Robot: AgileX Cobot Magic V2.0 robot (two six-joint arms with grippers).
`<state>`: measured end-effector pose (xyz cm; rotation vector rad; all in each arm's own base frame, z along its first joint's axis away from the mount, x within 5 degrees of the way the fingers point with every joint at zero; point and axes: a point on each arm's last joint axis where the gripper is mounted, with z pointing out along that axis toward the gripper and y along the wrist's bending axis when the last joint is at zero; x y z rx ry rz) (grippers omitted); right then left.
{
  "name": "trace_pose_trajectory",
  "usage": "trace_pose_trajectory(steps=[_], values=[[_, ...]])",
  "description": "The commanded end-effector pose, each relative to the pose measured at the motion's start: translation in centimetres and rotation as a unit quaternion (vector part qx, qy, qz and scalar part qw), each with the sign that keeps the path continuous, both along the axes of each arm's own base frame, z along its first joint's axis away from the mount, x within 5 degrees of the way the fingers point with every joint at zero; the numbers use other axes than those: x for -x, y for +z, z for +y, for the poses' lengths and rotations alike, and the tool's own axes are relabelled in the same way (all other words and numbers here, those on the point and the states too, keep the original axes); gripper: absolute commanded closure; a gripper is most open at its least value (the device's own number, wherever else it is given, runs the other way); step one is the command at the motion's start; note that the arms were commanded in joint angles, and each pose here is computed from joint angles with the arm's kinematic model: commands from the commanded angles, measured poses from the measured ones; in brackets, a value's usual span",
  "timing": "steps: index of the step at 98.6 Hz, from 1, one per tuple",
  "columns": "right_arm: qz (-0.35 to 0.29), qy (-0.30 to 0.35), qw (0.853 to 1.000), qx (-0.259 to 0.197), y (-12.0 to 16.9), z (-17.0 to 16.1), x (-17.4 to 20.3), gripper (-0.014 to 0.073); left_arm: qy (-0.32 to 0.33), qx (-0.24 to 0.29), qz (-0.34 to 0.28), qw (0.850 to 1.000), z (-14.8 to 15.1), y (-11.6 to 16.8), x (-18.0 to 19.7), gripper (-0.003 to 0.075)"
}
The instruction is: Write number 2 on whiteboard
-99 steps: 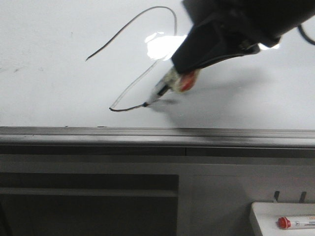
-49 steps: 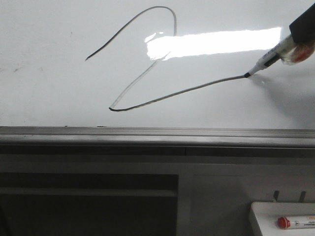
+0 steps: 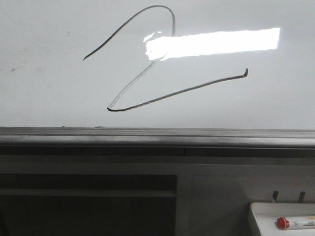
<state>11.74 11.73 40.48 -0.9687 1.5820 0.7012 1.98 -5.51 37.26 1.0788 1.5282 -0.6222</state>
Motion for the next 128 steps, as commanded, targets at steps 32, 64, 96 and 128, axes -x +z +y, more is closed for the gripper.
trace_pose_trajectory(steps=[32, 64, 96, 128], values=[[-0.029, 0.135, 0.99, -0.005, 0.1, 6.9, 2.1, 0.0652, -0.061, -0.015, 0.012, 0.998, -5.7, 3.5, -4.7, 0.0375], [-0.056, 0.153, 0.987, -0.017, -0.2, 9.3, 3.2, 0.0652, -0.09, -0.068, 0.049, 0.992, -6.4, 2.3, -4.9, 0.0375], [-0.054, 0.158, 0.986, -0.015, -0.2, 9.3, 3.3, 0.0652, -0.088, -0.068, 0.047, 0.993, -6.4, 2.4, -4.9, 0.0528], [-0.051, 0.164, 0.985, -0.011, -0.3, 9.3, 3.4, 0.0489, -0.077, -0.056, 0.037, 0.995, -6.4, 2.6, -5.2, 0.0741]])
